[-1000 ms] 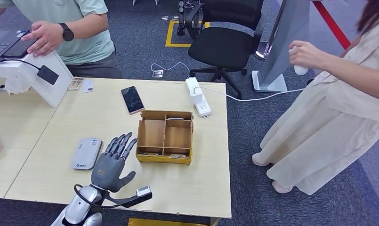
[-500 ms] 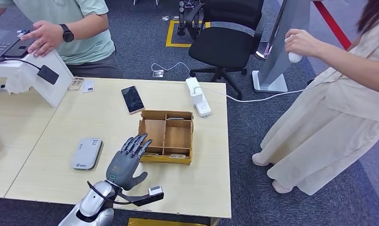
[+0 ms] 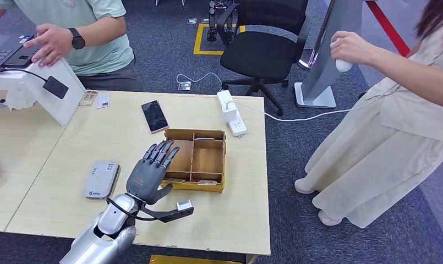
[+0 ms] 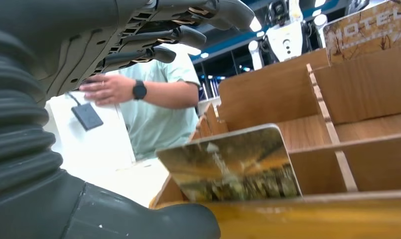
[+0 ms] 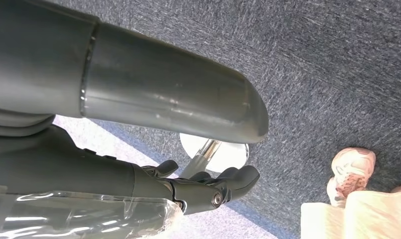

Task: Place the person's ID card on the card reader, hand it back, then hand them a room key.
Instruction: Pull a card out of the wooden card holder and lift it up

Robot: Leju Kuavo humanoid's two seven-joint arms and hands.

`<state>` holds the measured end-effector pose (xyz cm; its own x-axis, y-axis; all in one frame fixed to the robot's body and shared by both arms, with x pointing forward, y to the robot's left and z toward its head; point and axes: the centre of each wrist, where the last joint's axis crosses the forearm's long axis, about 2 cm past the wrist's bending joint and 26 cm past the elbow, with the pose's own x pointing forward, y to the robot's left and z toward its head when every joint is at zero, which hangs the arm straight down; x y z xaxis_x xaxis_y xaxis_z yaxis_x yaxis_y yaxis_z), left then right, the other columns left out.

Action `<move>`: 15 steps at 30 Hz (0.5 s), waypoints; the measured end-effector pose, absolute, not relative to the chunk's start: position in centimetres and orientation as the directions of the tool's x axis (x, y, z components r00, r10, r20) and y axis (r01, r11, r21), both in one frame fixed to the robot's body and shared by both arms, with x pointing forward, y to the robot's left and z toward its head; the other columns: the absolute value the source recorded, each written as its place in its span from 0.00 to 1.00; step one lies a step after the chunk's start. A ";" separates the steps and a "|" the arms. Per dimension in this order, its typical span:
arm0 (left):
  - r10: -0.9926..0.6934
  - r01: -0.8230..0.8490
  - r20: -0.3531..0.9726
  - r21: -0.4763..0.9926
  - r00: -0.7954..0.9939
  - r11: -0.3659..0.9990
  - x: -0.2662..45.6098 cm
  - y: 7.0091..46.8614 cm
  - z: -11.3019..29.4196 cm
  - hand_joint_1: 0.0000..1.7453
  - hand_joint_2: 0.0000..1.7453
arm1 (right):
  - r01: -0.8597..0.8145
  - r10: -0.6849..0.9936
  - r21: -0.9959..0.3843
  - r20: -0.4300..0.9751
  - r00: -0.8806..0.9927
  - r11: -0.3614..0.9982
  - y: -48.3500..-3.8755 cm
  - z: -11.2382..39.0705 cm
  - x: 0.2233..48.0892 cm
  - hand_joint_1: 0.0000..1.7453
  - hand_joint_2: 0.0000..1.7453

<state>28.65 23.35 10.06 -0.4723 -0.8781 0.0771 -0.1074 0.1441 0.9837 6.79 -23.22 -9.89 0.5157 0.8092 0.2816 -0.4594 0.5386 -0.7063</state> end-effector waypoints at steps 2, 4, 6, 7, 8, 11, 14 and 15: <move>-0.880 -0.113 0.071 0.984 -0.470 0.140 28.8 23.4 10.2 0.00 1.00 | -0.460 0.810 -0.707 0.282 0.514 0.537 -23.2 -9.9 6.8 0.00 0.00; -0.881 -0.115 0.072 0.983 -0.468 0.141 28.9 23.4 10.2 0.00 1.00 | -0.461 0.811 -0.707 0.282 0.513 0.537 -23.2 -9.9 6.8 0.00 0.00; -0.881 -0.112 0.080 0.982 -0.465 0.149 28.9 23.6 10.2 0.00 1.00 | -0.460 0.810 -0.707 0.282 0.514 0.538 -23.2 -9.9 6.8 0.00 0.00; -0.881 -0.107 0.087 0.982 -0.464 0.154 28.9 23.7 10.2 0.00 1.00 | -0.459 0.809 -0.706 0.282 0.516 0.539 -23.2 -9.9 6.8 0.00 0.00; -0.881 -0.101 0.094 0.982 -0.463 0.158 28.9 23.8 10.2 0.00 1.00 | -0.458 0.808 -0.706 0.283 0.517 0.540 -23.2 -9.9 6.8 0.00 0.00; -0.874 -0.062 0.120 0.984 -0.470 0.168 28.8 24.2 9.9 0.00 1.00 | -0.453 0.804 -0.706 0.284 0.522 0.544 -23.2 -9.9 6.8 0.00 0.00; -0.862 -0.003 0.164 0.982 -0.479 0.188 28.2 24.6 9.5 0.00 1.00 | -0.449 0.801 -0.707 0.285 0.526 0.546 -23.2 -9.9 6.8 0.00 0.00; -0.858 0.021 0.184 0.980 -0.480 0.198 28.0 24.8 9.3 0.00 1.00 | -0.447 0.800 -0.708 0.285 0.527 0.547 -23.2 -9.9 6.8 0.00 0.00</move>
